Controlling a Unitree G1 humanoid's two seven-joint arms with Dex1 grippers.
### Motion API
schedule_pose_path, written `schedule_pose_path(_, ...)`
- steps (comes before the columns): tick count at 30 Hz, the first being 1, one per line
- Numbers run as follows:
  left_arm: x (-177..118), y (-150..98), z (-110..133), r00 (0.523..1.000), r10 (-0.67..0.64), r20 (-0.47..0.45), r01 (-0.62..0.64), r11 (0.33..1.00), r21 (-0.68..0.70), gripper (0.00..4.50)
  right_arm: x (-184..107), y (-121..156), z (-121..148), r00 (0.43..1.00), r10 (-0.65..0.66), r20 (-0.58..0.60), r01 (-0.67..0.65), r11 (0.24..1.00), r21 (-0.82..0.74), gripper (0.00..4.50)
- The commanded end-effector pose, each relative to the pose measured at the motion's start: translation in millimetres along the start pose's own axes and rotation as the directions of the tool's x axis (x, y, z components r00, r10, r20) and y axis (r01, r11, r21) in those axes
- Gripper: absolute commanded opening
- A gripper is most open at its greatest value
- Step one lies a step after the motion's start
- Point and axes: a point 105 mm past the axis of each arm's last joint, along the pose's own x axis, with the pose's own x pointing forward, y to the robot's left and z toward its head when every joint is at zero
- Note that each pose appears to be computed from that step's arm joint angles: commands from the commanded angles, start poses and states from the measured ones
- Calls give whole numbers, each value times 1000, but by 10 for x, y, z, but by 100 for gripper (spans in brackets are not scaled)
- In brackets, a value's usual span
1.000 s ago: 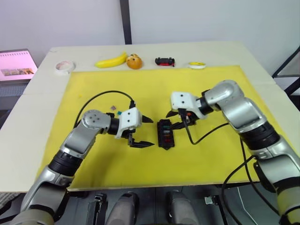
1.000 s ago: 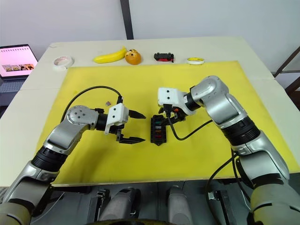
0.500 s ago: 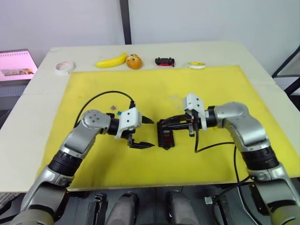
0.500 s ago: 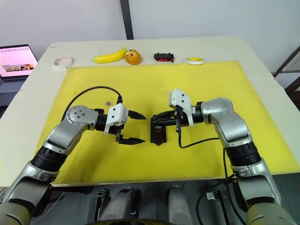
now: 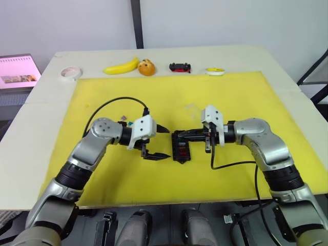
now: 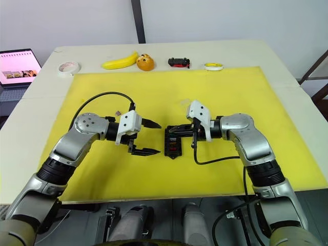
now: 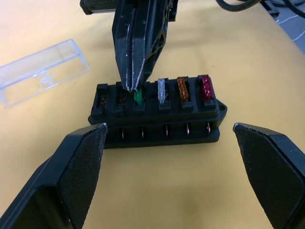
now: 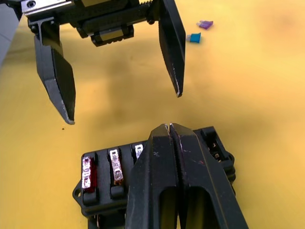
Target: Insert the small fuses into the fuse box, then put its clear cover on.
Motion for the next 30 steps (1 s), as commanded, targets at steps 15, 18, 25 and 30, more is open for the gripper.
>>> schedule_pose_path(15, -29, 72, 47, 999, 39, 1, -39, 999, 31, 450, -1, 16, -192, 992, -43, -120, 43, 999, 2, 3)
schedule_pose_path(18, -104, 77, 27, 995, 98, 24, -98, 995, -26, 450, -122, -54, 86, 992, -122, -9, 122, 993, -4, 3)
schedule_pose_path(25, -461, 60, -45, 921, 377, 94, -336, 894, -296, 450, -643, -48, 247, 940, -336, 60, 333, 942, 45, 3)
schedule_pose_path(30, -1163, -174, -367, 793, 609, -26, -534, 674, -511, 450, -1396, -86, -53, 795, -604, -58, 606, 786, 121, 134)
